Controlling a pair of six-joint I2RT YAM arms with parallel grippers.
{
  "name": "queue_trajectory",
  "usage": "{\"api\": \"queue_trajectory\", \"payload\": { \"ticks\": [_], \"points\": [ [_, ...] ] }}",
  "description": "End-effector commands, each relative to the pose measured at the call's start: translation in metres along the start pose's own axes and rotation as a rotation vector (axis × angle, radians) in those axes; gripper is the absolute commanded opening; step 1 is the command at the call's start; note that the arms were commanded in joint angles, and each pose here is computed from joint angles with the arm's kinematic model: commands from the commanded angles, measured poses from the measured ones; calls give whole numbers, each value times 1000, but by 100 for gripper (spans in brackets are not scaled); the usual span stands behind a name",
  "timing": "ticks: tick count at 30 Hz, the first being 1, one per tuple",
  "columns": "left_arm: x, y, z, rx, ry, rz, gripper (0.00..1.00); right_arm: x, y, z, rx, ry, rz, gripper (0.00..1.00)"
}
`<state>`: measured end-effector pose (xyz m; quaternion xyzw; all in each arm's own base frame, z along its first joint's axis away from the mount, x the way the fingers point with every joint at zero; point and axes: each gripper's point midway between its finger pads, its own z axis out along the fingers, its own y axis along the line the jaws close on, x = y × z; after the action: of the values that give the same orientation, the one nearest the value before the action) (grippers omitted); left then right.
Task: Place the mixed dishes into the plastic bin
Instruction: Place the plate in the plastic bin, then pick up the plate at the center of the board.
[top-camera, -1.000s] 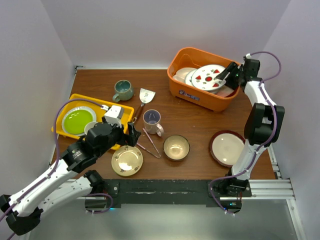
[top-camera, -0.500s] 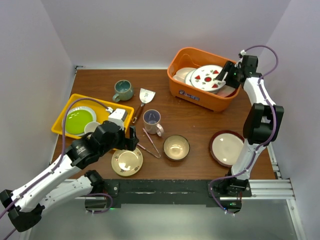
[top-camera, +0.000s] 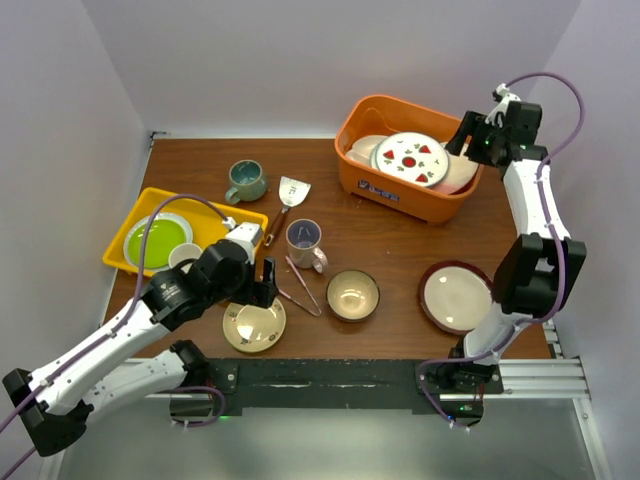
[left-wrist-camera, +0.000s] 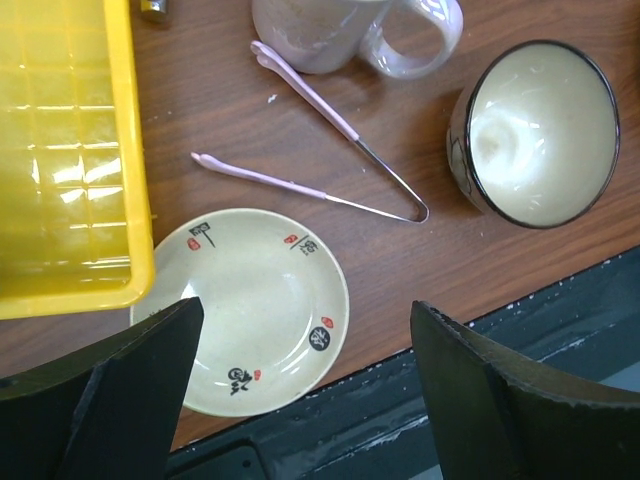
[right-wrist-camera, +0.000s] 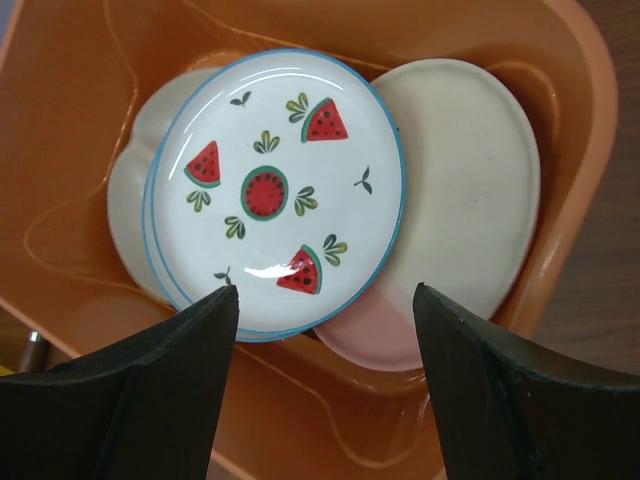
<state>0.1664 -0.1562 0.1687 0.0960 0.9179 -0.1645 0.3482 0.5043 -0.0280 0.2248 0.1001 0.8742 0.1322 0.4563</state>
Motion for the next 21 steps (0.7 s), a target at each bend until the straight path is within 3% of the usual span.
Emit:
{"api": "queue_trajectory", "payload": {
  "ticks": [1, 5, 9, 16, 21],
  "points": [
    [4, -10, 2, 45, 38, -19, 88, -11, 13, -27, -42, -50, -88, 75],
    [5, -16, 6, 68, 48, -10, 86, -5, 24, -47, -98, -49, -183, 75],
    [-5, -28, 7, 126, 15, -1, 86, 14, 55, -80, -283, -28, -346, 75],
    [-35, -64, 13, 302, -116, -15, 86, 52, 97, -146, -554, -23, -580, 78],
    [-52, -92, 17, 437, -197, -28, 85, 97, 103, -180, -686, 42, -754, 82]
  ]
}}
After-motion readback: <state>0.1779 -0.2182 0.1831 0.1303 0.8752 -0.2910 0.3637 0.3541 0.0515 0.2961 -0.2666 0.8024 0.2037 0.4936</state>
